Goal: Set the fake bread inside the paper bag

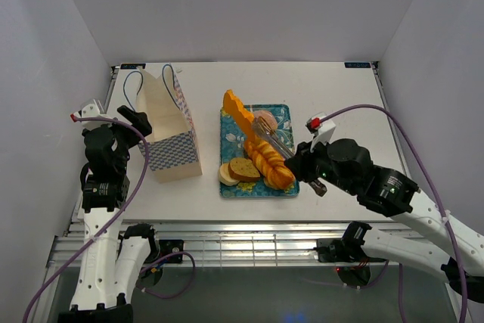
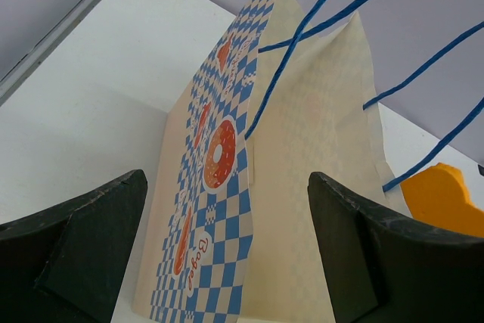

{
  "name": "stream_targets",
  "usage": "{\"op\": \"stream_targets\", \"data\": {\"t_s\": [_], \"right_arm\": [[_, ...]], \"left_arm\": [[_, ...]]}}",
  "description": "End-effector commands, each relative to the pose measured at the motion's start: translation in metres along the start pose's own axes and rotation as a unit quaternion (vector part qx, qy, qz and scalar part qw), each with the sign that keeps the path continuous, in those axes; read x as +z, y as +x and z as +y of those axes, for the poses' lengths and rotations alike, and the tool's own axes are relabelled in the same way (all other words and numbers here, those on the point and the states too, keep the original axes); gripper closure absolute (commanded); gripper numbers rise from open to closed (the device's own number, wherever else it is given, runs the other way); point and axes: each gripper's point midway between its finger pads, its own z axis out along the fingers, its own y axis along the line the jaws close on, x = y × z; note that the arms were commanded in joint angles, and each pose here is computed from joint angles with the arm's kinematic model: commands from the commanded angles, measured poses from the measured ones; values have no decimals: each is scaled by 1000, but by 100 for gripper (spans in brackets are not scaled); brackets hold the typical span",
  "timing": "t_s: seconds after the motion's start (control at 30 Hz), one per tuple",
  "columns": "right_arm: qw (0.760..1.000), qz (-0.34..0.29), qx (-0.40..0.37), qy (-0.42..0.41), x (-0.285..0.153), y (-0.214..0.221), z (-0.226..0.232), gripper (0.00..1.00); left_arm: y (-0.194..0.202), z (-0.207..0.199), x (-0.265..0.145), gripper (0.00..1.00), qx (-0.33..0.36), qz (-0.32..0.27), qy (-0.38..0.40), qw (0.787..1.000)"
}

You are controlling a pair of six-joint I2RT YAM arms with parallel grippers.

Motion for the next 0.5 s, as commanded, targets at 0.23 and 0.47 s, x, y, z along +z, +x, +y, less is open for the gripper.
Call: {"op": "stream_targets", "data": {"t_s": [0.23,0.47], "right_arm": [[990,-126,-45,-39,-31,-108,27,88],[977,-170,-73,-103,-43,-155,61,87]], "left_arm": [[-15,6,-10,3,-9,-30,-18,999],[-21,10,-14,3,-11,-41,-31,999]]}}
